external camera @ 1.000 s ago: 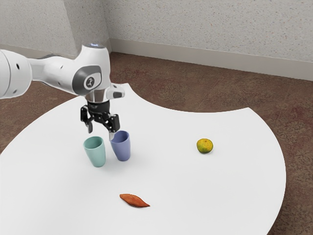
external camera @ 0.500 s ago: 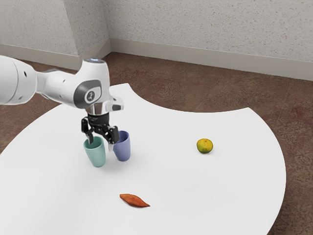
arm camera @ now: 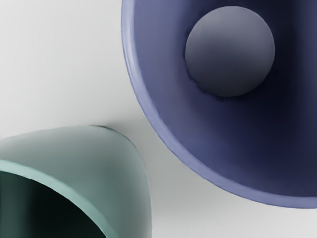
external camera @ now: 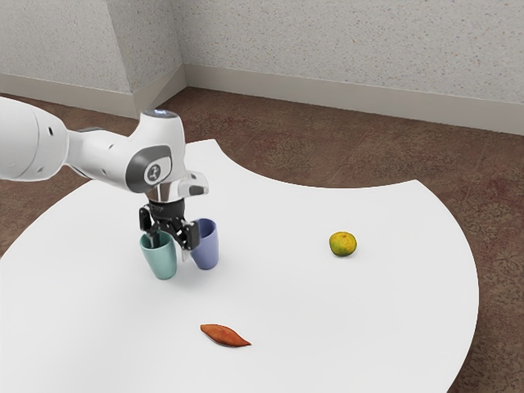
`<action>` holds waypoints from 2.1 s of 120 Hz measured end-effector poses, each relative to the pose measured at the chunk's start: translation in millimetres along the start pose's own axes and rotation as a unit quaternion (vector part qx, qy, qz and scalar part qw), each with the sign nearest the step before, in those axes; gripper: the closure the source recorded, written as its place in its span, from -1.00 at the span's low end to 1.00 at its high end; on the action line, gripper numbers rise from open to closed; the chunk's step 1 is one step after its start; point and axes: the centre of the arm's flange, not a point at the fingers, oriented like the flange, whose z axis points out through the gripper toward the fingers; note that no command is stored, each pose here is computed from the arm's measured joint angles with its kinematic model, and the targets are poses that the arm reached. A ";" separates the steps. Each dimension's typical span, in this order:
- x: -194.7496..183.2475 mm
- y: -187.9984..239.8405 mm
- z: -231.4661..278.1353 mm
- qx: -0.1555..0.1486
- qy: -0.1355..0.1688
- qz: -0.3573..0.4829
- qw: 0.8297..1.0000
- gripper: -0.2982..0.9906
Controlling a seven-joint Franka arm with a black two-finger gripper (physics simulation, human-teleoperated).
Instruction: Place the left cup onto the right cup
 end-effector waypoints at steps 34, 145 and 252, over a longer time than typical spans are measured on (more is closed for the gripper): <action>0.8 -2.2 -0.8 0.002 0.004 0.003 1.000 0.47; 19.4 -17.7 -117.6 0.041 0.049 0.002 0.998 0.68; 27.0 88.5 -137.5 0.057 0.060 0.053 0.995 0.68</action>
